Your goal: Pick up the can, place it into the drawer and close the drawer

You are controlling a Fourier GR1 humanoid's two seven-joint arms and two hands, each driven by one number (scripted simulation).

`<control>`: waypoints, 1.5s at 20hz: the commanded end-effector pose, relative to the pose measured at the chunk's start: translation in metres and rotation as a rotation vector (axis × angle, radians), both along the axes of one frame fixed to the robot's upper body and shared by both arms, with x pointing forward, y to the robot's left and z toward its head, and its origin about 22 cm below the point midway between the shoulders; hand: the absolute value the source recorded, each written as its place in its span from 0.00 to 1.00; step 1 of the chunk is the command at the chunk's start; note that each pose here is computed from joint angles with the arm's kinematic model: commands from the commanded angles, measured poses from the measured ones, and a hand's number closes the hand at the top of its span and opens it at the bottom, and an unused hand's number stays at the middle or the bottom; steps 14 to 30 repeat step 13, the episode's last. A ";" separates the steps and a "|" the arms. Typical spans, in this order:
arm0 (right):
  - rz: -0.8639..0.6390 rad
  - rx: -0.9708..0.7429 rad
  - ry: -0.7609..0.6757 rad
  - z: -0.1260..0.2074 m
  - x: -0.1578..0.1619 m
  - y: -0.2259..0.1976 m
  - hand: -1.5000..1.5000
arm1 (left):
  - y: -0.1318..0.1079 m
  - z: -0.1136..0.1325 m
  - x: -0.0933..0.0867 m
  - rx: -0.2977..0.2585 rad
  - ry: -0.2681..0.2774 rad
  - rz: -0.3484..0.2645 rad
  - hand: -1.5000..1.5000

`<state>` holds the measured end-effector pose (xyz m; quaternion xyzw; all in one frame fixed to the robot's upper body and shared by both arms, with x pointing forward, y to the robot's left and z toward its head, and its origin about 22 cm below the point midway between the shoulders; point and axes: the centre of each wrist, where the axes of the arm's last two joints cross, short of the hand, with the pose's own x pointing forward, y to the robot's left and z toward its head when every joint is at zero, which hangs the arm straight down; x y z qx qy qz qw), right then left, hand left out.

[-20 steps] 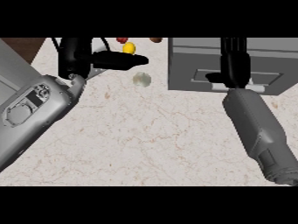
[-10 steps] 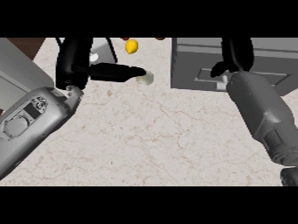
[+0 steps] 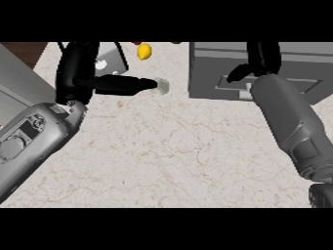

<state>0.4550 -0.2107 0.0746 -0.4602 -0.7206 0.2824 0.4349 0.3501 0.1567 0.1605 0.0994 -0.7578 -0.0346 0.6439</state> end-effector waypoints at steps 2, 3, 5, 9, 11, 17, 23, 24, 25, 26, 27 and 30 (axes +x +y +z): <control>0.073 0.298 -0.066 0.033 0.010 0.049 0.00 | 0.009 -0.014 -0.003 0.008 0.005 0.026 0.00; 0.078 0.310 -0.066 0.031 0.011 0.034 0.00 | 0.016 -0.007 -0.006 0.008 0.004 0.021 0.00; 0.105 0.427 -0.072 0.033 0.011 0.031 0.00 | 0.016 -0.017 -0.008 0.010 0.011 0.024 0.00; 0.151 0.595 -0.039 0.042 0.013 0.049 0.00 | 0.021 -0.023 -0.009 0.007 0.017 0.054 0.00; 0.159 0.597 -0.052 0.047 0.015 0.031 0.00 | 0.034 -0.015 -0.015 -0.006 0.008 0.044 0.00; 0.168 0.608 -0.040 0.030 0.011 0.044 0.00 | 0.027 -0.019 -0.013 -0.012 -0.003 0.042 0.00; 0.168 0.608 -0.040 0.030 0.011 0.044 0.00 | 0.027 -0.019 -0.013 -0.012 -0.003 0.042 0.00; 0.168 0.608 -0.040 0.030 0.011 0.044 0.00 | 0.027 -0.019 -0.013 -0.012 -0.003 0.042 0.00; 0.168 0.608 -0.040 0.030 0.011 0.044 0.00 | 0.027 -0.019 -0.013 -0.012 -0.003 0.042 0.00; 0.168 0.608 -0.040 0.030 0.011 0.044 0.00 | 0.027 -0.019 -0.013 -0.012 -0.003 0.042 0.00; 0.168 0.608 -0.040 0.030 0.011 0.044 0.00 | 0.027 -0.019 -0.013 -0.012 -0.003 0.042 0.00; 0.168 0.608 -0.040 0.030 0.011 0.044 0.00 | 0.027 -0.019 -0.013 -0.012 -0.003 0.042 0.00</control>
